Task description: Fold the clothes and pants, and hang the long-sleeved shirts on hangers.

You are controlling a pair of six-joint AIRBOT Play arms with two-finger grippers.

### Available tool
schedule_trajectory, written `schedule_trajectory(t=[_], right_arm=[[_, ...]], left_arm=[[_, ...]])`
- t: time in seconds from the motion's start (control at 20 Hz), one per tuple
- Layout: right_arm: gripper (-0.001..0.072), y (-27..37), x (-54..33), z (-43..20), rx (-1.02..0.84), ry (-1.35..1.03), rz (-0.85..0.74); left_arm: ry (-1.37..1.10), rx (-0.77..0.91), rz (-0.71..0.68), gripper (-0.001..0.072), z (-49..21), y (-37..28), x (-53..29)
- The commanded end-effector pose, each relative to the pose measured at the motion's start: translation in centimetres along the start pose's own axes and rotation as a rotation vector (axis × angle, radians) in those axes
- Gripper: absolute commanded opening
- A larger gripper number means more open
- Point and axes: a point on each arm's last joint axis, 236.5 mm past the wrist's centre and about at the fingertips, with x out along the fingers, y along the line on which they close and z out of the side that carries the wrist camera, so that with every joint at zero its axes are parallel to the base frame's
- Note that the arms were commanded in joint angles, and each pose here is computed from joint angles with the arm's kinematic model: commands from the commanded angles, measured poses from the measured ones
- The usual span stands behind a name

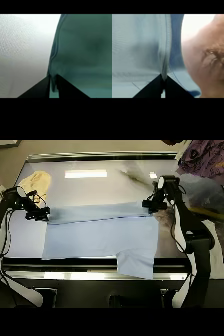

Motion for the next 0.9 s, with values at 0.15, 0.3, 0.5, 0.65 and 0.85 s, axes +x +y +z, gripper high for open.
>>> schedule_trajectory(t=[0.15, 0.3, 0.5, 0.65, 0.85], right_arm=[[0.0307, 3.1, 0.5, -0.4, -0.003, 0.028, 0.13], [0.0386, 2.2, -2.8, -1.2, -0.104, 0.015, 0.125], [0.0386, -3.5, -10.3, -2.2, -0.037, -0.076, 0.235], [0.0386, -7.8, -10.9, -7.3, 0.11, -0.044, 0.408], [0.0386, -7.7, -6.5, -18.4, 0.232, 0.076, 0.516]], left_arm=[[-0.011, -0.002, -0.006, 0.0544, 0.6, -0.4, 0.2], [-0.102, -0.039, -0.01, 0.0545, 2.0, 1.3, -4.6], [-0.162, -0.164, -0.041, 0.0544, -1.3, 6.8, -10.8], [-0.149, -0.317, -0.145, 0.0544, -7.8, 9.7, -10.0], [-0.141, -0.459, -0.325, 0.0542, -15.3, 7.8, -6.1]])
